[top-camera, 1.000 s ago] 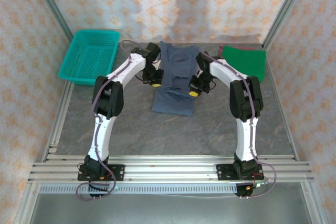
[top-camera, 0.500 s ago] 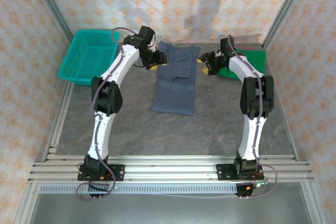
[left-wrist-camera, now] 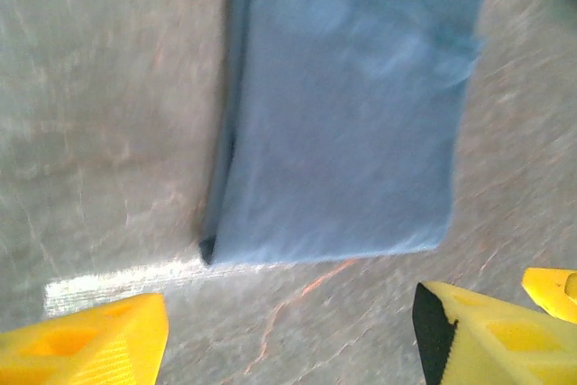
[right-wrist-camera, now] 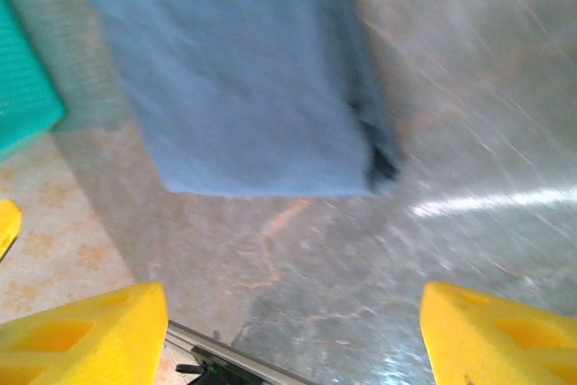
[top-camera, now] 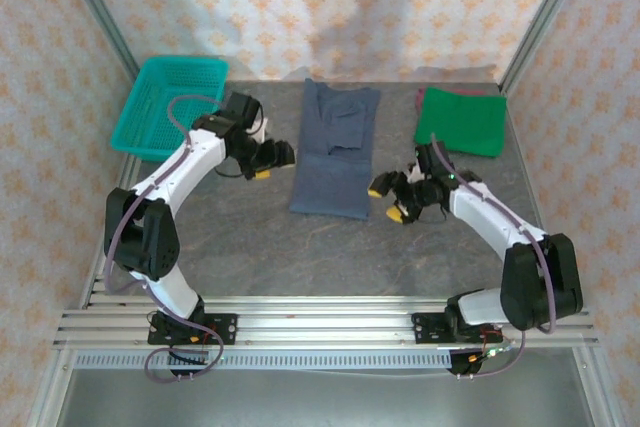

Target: Fold and stack the t-shirts

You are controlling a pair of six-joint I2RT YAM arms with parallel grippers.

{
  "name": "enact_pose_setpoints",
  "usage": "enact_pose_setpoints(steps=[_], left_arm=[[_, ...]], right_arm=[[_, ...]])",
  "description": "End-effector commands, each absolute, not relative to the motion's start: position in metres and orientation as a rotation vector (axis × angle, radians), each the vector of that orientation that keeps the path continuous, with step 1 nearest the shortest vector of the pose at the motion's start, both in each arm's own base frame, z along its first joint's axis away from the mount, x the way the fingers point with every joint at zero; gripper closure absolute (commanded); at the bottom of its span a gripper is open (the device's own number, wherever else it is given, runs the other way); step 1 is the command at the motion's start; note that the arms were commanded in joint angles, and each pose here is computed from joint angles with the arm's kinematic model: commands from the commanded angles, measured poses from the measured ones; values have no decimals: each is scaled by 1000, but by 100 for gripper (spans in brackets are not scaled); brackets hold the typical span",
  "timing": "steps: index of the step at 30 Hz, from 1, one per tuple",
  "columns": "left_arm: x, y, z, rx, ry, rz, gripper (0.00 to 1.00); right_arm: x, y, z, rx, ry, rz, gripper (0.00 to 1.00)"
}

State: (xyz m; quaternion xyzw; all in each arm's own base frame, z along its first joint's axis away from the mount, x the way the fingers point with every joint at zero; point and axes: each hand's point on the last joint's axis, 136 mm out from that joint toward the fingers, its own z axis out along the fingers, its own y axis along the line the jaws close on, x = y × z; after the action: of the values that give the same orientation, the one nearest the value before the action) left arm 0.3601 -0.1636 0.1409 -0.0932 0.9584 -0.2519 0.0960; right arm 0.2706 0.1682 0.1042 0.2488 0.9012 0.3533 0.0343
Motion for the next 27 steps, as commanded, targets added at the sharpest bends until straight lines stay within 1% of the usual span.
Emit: enact_pose_setpoints(steps=[1,6,13,27], left_arm=[[348,-175,120,-310,2848,-868,29],[336,-178,91,-357,2894,-904,31],[331,-188,64,-440,2915,-974,32],[333,-197,39,-490,2948,-1015,37]], right_arm=[[272,171,97,819,2702,1124,28],[273,188,76,829,2722,1180,32],[279,209,57,845,2732,1211,36],[300,216,40,876,2727,1199,45]])
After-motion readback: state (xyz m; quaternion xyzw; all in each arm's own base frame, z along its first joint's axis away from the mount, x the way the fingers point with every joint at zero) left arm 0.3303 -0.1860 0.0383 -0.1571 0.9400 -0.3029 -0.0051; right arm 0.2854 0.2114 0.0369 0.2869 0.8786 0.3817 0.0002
